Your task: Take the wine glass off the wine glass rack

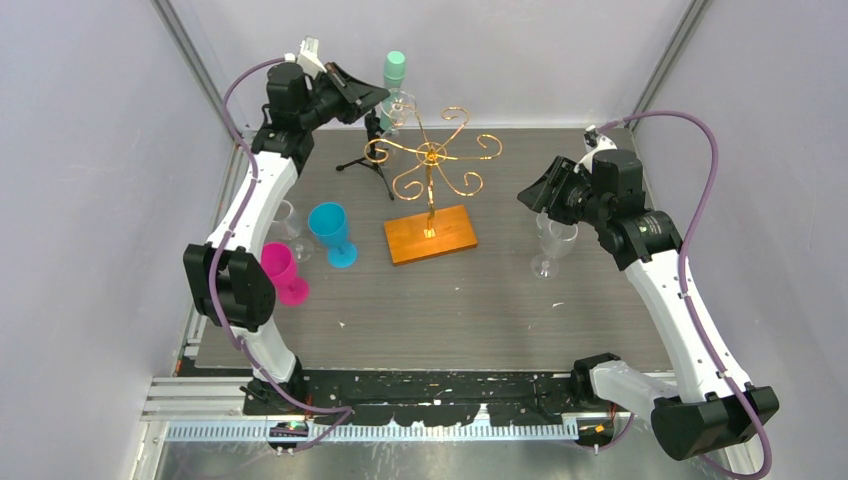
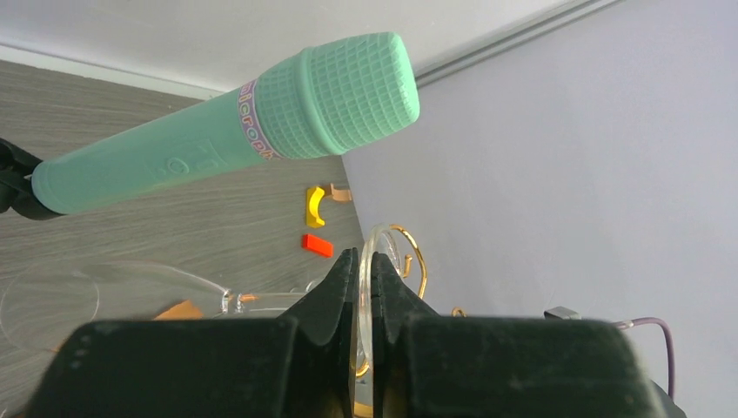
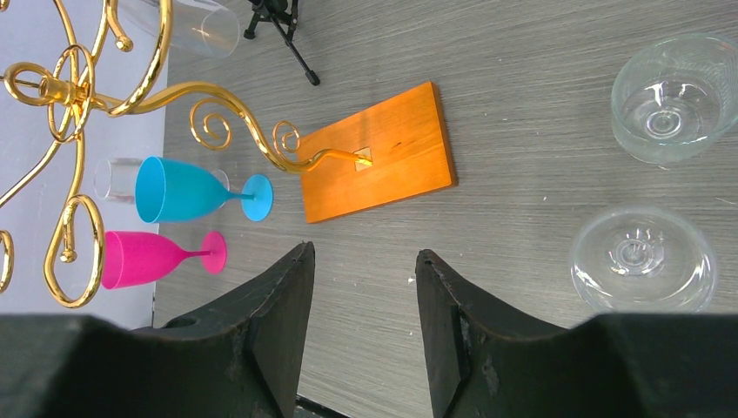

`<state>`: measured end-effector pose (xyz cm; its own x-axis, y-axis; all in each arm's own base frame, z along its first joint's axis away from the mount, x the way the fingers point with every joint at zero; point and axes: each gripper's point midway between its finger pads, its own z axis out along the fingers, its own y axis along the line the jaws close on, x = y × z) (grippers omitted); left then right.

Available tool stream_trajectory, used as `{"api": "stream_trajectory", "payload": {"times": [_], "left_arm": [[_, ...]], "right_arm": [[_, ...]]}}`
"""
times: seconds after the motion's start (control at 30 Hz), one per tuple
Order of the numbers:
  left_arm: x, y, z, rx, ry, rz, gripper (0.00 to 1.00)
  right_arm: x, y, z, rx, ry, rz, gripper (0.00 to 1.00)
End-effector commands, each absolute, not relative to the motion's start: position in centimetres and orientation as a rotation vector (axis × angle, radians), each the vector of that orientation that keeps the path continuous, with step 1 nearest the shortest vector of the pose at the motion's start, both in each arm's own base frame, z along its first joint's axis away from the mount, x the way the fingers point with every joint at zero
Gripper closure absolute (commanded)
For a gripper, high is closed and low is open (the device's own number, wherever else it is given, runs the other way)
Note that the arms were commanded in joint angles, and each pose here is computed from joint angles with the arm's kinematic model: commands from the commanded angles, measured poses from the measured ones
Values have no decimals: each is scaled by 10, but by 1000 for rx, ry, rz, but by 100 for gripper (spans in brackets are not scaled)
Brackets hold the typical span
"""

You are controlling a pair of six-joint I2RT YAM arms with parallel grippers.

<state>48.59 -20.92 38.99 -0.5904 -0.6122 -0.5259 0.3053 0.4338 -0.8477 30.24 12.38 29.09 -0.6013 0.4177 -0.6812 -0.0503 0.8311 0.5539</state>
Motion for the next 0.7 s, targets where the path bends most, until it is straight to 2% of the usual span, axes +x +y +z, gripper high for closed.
{"api": "stream_trajectory", "payload": {"times": [0.0,0.67], "left_arm": [[484,-212,437,-177,1645,-1329,100],[450,-238,435,-58,1720,-1402,100]], "right_arm": [[305,123,310,263,2046,689,48],[304,123,313,262,2041,690,48]]}}
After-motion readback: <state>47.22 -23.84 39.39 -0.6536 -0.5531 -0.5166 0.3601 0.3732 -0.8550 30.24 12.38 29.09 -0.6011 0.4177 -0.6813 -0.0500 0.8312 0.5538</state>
